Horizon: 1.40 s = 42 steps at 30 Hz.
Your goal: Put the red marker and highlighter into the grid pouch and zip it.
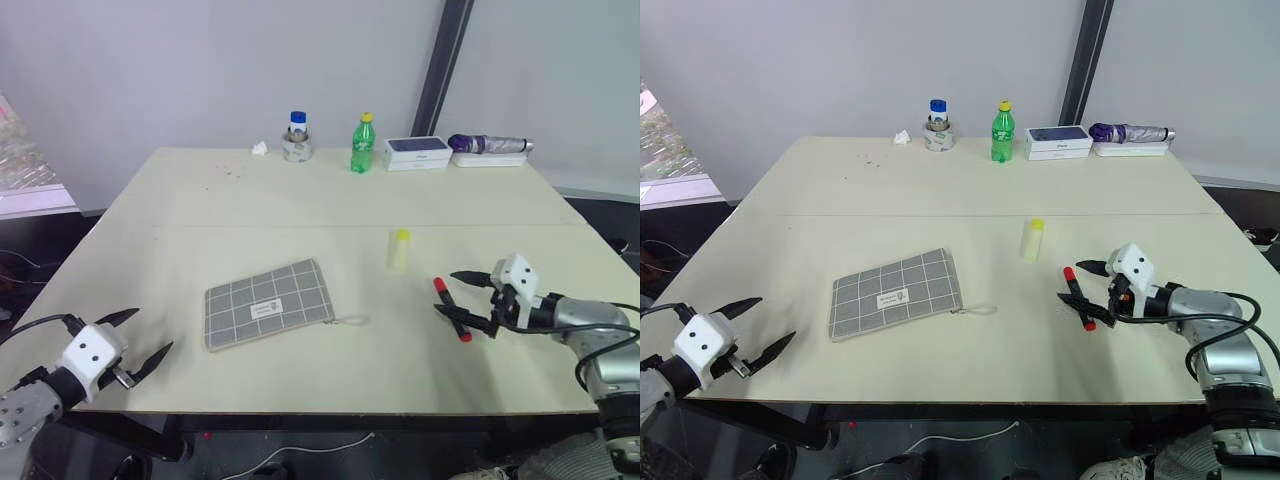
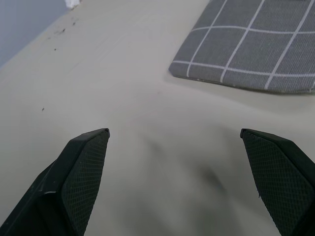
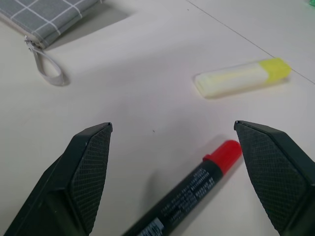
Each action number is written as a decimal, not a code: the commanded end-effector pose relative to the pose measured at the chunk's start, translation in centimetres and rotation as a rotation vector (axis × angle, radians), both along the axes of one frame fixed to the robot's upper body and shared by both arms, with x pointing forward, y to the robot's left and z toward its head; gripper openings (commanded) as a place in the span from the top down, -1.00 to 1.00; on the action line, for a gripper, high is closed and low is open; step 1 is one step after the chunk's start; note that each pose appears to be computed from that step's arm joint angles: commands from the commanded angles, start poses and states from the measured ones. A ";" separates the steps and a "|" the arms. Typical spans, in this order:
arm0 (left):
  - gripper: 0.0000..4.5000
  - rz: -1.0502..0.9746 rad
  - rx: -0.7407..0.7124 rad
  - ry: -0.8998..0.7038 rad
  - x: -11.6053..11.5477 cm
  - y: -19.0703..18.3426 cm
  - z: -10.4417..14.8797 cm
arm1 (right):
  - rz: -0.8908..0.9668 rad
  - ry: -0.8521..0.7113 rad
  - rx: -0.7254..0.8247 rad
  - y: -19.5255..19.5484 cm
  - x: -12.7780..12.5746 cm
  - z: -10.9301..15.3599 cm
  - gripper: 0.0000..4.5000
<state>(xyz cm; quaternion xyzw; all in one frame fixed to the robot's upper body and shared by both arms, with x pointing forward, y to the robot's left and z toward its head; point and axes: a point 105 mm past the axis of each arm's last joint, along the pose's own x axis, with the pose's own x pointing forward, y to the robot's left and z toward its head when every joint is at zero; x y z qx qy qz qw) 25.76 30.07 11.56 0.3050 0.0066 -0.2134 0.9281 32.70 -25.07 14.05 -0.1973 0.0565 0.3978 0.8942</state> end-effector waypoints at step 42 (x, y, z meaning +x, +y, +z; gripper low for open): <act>-1.00 -0.383 0.424 -0.118 0.2 -2.9 -2.2 | 0.005 -0.168 0.009 18.6 6.8 -0.9 0.99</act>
